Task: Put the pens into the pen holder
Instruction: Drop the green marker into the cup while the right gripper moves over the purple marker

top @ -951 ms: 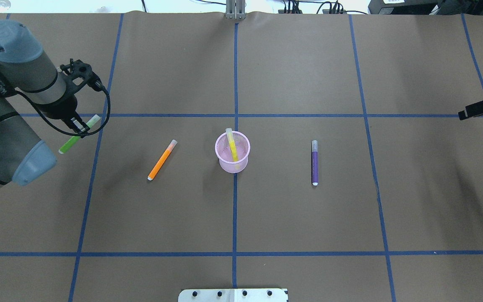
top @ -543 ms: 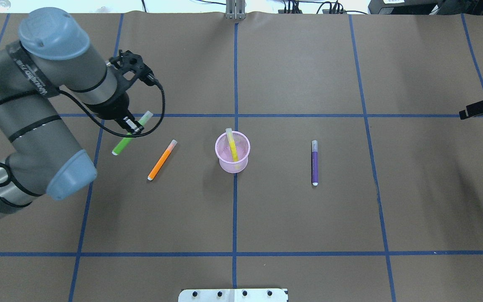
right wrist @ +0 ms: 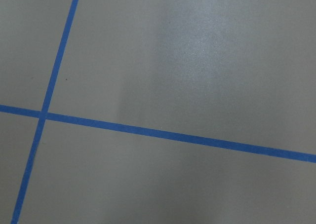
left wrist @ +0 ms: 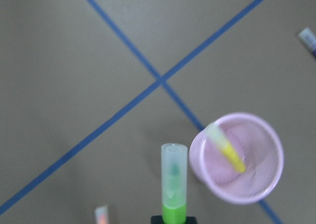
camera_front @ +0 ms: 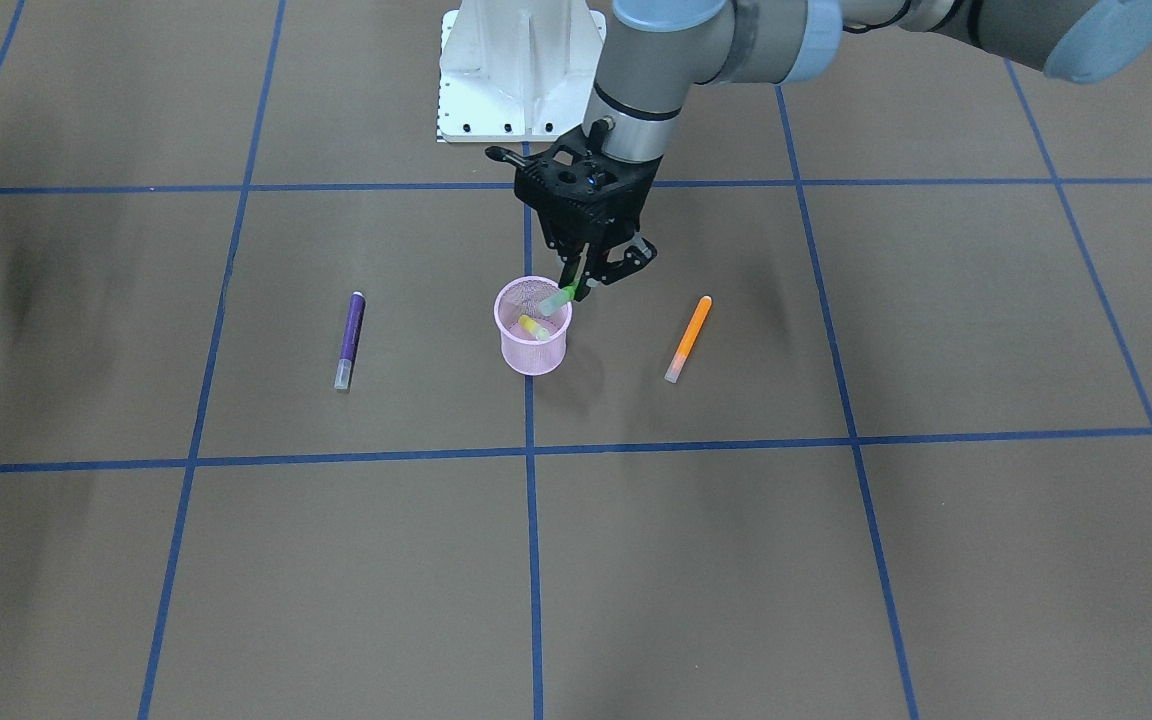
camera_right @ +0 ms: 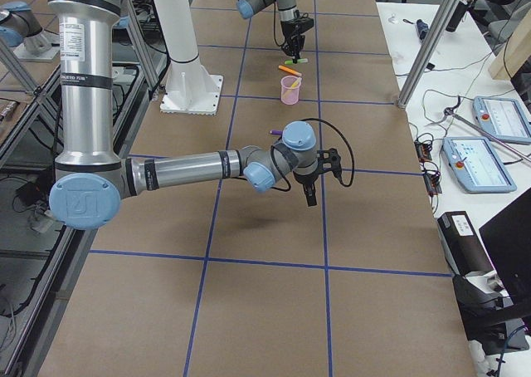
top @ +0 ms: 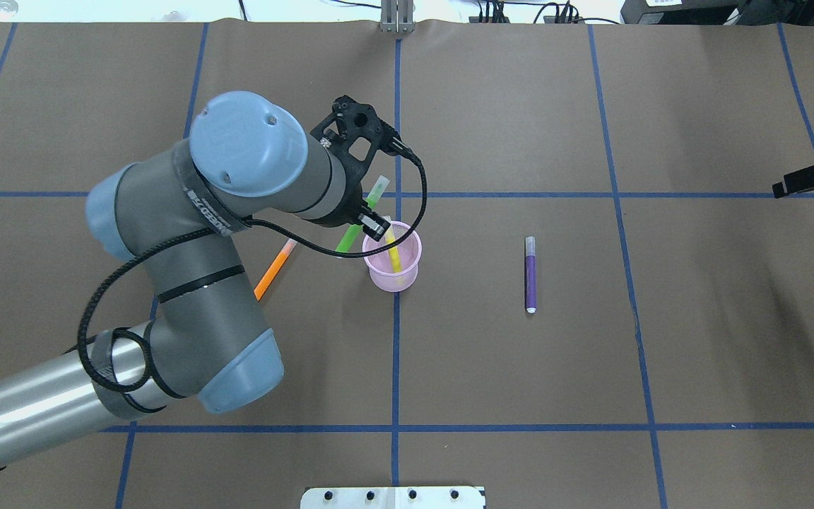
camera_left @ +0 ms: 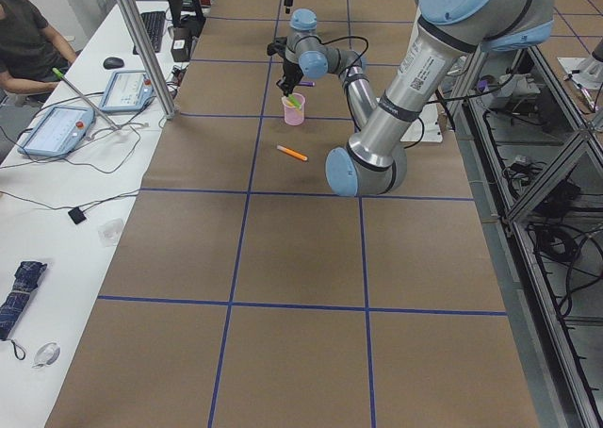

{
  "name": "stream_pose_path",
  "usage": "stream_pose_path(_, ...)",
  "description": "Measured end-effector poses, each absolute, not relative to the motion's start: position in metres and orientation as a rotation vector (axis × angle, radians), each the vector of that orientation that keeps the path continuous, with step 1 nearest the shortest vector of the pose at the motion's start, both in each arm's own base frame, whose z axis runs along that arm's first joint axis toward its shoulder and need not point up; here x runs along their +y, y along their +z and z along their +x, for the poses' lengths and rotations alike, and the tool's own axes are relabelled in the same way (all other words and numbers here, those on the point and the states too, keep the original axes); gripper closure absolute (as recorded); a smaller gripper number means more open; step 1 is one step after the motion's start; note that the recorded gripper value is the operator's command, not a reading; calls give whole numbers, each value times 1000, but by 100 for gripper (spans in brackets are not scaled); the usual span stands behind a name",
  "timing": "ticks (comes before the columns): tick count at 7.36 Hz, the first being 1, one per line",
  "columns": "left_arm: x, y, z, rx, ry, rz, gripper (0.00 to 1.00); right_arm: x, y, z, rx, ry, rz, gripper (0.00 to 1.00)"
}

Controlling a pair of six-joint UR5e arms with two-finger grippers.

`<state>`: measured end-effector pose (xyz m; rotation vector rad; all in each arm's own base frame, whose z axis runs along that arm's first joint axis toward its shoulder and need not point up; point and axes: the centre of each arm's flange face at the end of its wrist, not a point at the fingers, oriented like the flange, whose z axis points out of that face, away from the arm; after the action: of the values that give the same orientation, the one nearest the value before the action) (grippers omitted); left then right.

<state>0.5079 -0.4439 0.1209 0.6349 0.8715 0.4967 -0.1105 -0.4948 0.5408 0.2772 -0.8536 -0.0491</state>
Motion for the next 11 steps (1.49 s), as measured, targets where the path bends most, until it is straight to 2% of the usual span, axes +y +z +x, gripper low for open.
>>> stream_pose_path(1,-440,109,531,874,478,666,100,-496,540,-111,-854,-47,279,0)
stream_pose_path(2,-437,100,545,876,471,677,94,-496,539,-111,-854,-45,279,0)
stream_pose_path(3,-436,97,551,880,470,684,63,-497,538,-111,-854,-44,279,0)
stream_pose_path(5,-437,98,556,873,455,713,44,-498,538,-112,-853,-43,280,0)
stream_pose_path(8,-448,115,536,847,433,731,41,-509,524,-124,-873,-5,270,0)
stream_pose_path(10,-464,172,474,831,411,679,41,-523,477,-194,-926,101,215,0)
stream_pose_path(11,-475,208,435,838,399,617,38,-518,449,-241,-947,158,188,0)
